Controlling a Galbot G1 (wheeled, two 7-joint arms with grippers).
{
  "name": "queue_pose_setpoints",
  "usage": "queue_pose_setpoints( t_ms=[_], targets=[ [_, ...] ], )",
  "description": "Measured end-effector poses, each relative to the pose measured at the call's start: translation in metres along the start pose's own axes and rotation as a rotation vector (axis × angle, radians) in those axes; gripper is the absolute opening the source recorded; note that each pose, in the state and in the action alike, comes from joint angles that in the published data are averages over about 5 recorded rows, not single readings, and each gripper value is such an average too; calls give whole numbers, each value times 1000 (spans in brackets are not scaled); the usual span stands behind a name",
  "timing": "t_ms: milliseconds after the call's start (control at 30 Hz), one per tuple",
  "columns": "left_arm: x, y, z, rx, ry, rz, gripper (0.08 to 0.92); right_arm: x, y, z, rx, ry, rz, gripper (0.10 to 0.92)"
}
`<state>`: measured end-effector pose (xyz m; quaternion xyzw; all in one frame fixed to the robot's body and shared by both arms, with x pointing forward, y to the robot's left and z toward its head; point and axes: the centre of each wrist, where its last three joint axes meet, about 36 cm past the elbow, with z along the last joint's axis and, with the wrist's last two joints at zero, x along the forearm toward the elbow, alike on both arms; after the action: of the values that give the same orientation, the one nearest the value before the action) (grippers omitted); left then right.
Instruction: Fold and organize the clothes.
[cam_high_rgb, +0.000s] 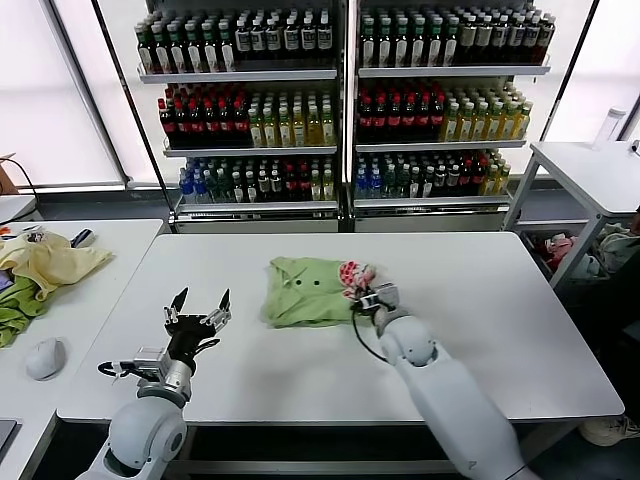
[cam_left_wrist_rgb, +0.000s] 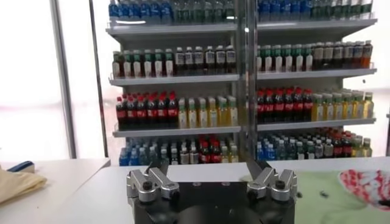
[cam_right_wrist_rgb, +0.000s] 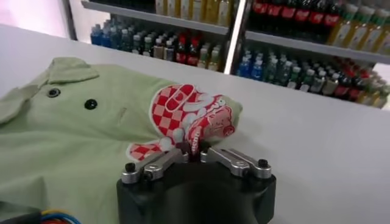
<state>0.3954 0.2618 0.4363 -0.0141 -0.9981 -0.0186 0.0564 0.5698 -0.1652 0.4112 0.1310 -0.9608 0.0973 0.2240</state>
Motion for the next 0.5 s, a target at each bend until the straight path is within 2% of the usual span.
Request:
queue_pose_setpoints(
  t_ms=[267,500],
  targets=[
    [1,-9,-1,6,-5,20,823,20,-58,9,68,-87,67,446],
    [9,-18,-1,16,-16,34,823,61,-67,31,54,-230,122,645]
  ],
)
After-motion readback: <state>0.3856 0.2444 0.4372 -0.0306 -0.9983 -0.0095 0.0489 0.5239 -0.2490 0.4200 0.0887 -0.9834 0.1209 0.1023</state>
